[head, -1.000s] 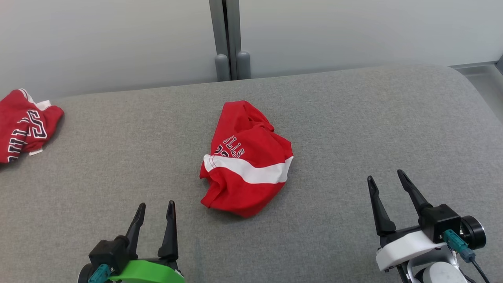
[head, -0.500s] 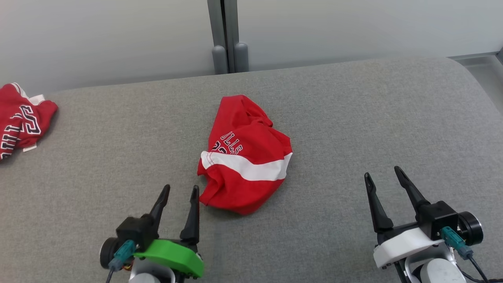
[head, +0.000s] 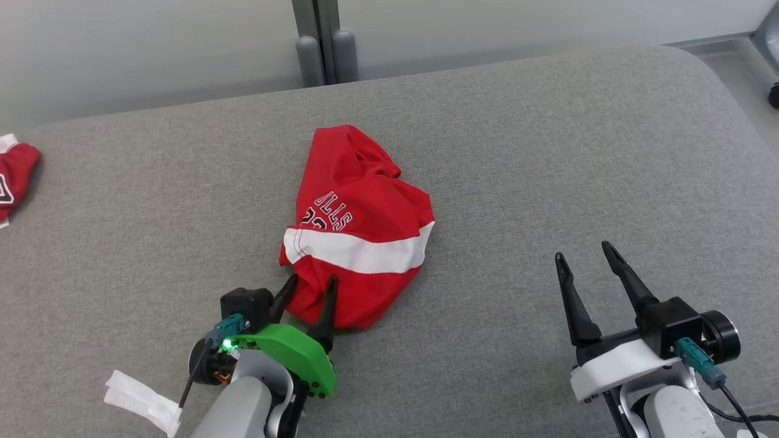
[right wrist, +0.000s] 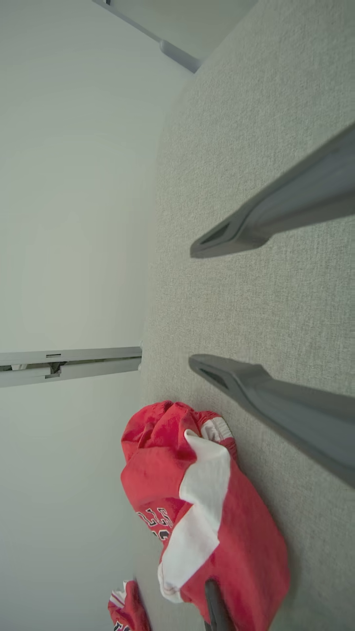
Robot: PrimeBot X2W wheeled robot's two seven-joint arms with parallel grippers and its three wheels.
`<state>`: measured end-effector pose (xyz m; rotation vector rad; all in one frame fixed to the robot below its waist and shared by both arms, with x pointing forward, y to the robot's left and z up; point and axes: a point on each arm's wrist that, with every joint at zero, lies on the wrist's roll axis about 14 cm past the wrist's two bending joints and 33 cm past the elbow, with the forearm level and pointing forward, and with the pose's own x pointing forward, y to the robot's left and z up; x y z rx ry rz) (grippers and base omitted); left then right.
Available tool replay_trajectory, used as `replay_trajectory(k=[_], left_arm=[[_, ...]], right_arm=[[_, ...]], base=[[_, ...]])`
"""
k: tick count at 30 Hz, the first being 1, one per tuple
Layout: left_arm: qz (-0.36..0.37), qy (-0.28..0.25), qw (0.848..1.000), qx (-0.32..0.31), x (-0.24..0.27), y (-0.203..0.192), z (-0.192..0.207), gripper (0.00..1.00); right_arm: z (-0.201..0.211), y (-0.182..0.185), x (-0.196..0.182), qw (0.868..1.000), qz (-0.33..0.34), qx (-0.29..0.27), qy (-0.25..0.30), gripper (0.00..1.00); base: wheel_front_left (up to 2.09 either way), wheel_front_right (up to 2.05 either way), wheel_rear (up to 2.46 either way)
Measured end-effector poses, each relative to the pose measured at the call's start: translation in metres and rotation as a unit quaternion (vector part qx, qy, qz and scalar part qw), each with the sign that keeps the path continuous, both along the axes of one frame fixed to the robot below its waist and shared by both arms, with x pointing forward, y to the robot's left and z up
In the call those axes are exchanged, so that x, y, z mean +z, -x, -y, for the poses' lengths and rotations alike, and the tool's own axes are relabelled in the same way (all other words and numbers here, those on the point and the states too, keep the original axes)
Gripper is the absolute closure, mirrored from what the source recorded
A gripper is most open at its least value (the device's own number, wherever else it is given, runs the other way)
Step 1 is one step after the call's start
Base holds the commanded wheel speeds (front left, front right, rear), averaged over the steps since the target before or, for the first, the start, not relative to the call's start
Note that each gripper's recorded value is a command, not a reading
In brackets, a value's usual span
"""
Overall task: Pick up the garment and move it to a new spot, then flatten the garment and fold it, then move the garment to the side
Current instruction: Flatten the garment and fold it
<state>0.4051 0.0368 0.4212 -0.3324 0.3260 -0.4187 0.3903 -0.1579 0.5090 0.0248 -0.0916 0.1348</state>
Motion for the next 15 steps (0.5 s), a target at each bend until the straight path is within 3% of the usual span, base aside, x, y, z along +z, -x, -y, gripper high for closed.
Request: replay_trajectory(k=[1, 2, 3, 4, 5, 12, 15], left_arm=[[-0.007, -0.002, 1.000, -0.003, -0.004, -0.001, 0.002, 0.00], [-0.013, -0.002, 1.000, -0.004, -0.008, -0.002, 0.003, 0.15], [-0.015, -0.001, 1.000, -0.005, -0.010, -0.003, 0.004, 0.55], [-0.016, 0.001, 1.000, -0.006, -0.011, -0.004, 0.006, 0.80], [-0.017, 0.004, 1.000, -0.007, -0.012, -0.006, 0.007, 1.00], [0.030, 0.017, 0.999, 0.013, 0.009, -0.020, 0.001, 1.00], [0.095, 0.023, 0.994, 0.056, 0.046, -0.031, -0.028, 1.00]], right_arm=[[0.001, 0.000, -0.002, 1.000, -0.003, -0.002, 0.000, 0.00], [0.003, -0.001, -0.004, 1.000, -0.006, -0.004, 0.001, 0.00], [0.004, -0.001, -0.005, 1.000, -0.007, -0.006, 0.001, 0.00], [0.005, -0.002, -0.006, 1.000, -0.009, -0.008, 0.001, 0.00], [0.007, -0.003, -0.008, 1.000, -0.011, -0.010, 0.002, 0.00], [0.004, -0.004, -0.011, 1.000, -0.015, -0.006, 0.004, 0.00], [-0.001, -0.002, -0.012, 1.000, -0.017, 0.001, 0.003, 0.00]], base=[[0.00, 0.00, 0.00], [0.00, 0.00, 0.00], [0.00, 0.00, 0.00], [0.00, 0.00, 0.00], [0.00, 0.00, 0.00], [0.00, 0.00, 0.00], [0.00, 0.00, 0.00]])
